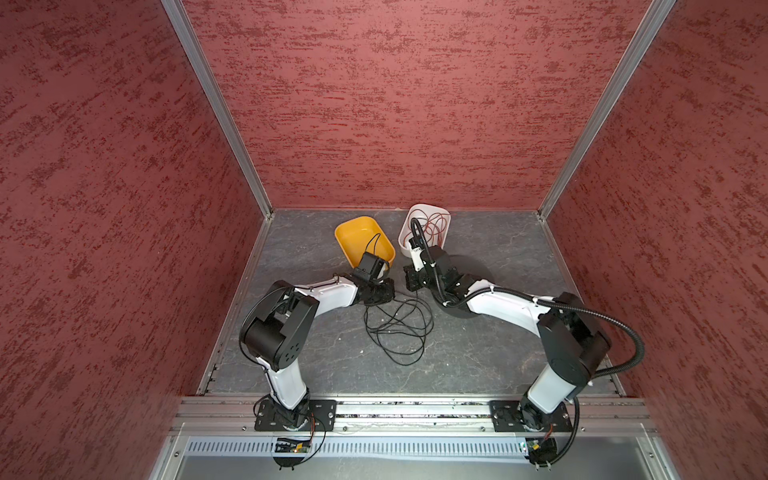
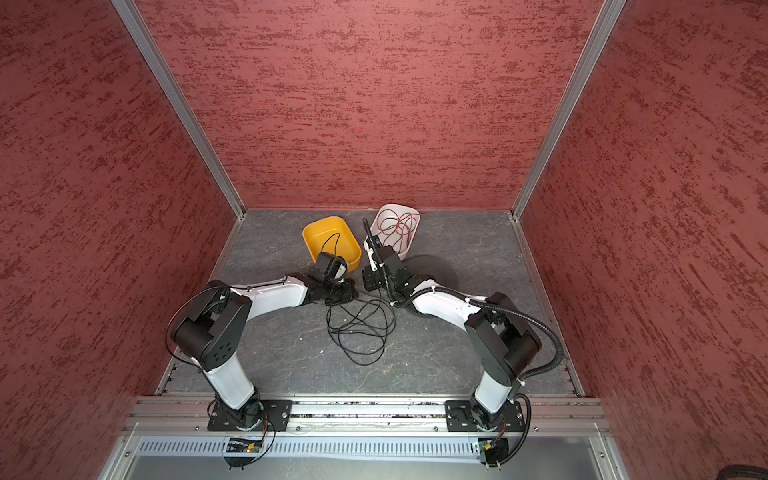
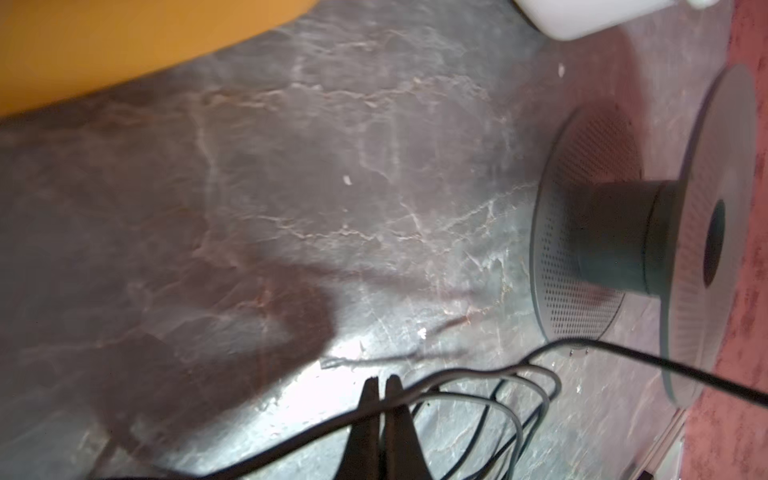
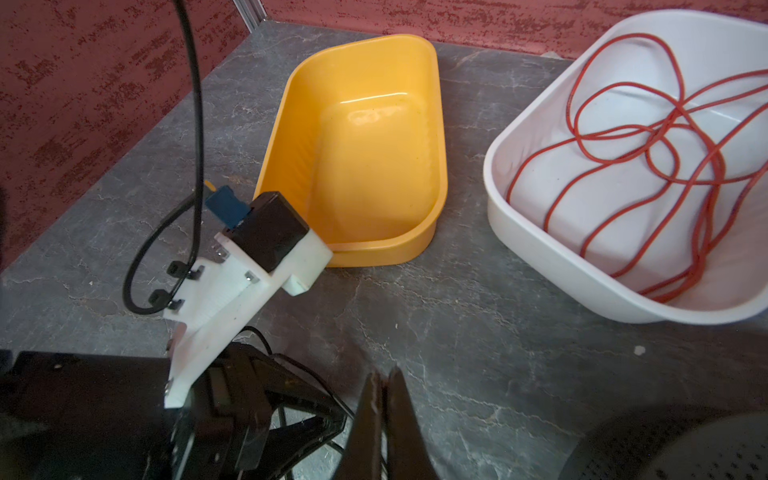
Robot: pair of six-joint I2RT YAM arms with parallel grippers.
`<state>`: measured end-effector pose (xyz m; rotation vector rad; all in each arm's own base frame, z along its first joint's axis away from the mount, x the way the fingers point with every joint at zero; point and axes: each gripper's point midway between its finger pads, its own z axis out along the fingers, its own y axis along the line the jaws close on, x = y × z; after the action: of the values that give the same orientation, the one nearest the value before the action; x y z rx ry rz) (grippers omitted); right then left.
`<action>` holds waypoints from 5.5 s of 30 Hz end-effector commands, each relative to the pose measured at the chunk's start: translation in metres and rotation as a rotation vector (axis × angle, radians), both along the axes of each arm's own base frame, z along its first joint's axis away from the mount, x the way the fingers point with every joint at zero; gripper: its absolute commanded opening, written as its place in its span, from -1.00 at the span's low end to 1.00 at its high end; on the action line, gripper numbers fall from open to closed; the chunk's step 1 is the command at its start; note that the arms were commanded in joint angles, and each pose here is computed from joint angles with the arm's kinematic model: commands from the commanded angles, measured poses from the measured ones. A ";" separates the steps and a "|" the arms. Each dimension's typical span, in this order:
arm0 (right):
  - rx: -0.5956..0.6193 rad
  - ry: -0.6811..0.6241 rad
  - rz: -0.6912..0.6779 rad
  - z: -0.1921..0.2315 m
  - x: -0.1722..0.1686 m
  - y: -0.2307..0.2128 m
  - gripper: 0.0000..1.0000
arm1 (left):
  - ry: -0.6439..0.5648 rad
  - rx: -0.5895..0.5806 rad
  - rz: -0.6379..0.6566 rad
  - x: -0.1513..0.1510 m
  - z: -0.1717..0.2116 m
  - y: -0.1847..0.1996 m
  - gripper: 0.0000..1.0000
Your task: Wrap the cables
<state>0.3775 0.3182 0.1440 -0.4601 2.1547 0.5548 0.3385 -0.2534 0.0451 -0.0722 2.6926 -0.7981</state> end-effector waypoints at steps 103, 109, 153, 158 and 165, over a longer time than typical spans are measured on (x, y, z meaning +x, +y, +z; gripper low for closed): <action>0.207 -0.270 -0.391 0.230 -0.034 -0.194 -1.00 | -0.335 0.437 0.089 0.033 0.239 0.096 -1.00; 0.237 -0.301 -0.487 0.281 -0.019 -0.227 -1.00 | -0.388 0.536 0.215 0.000 0.300 0.160 -1.00; 0.005 0.148 -0.880 0.073 -0.087 -0.347 0.27 | -0.546 0.178 0.204 -0.042 0.333 0.180 -1.00; 0.059 0.107 -0.652 0.096 -0.078 -0.301 0.56 | -0.540 0.185 0.154 -0.041 0.330 0.173 -0.99; 0.179 0.019 -0.174 0.126 -0.079 -0.178 0.57 | -0.538 0.145 0.109 -0.040 0.326 0.160 -0.95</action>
<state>0.2955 0.0890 0.2343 0.0613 2.2475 0.4819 0.2946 -0.0848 0.3696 -0.0216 2.2233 -0.4610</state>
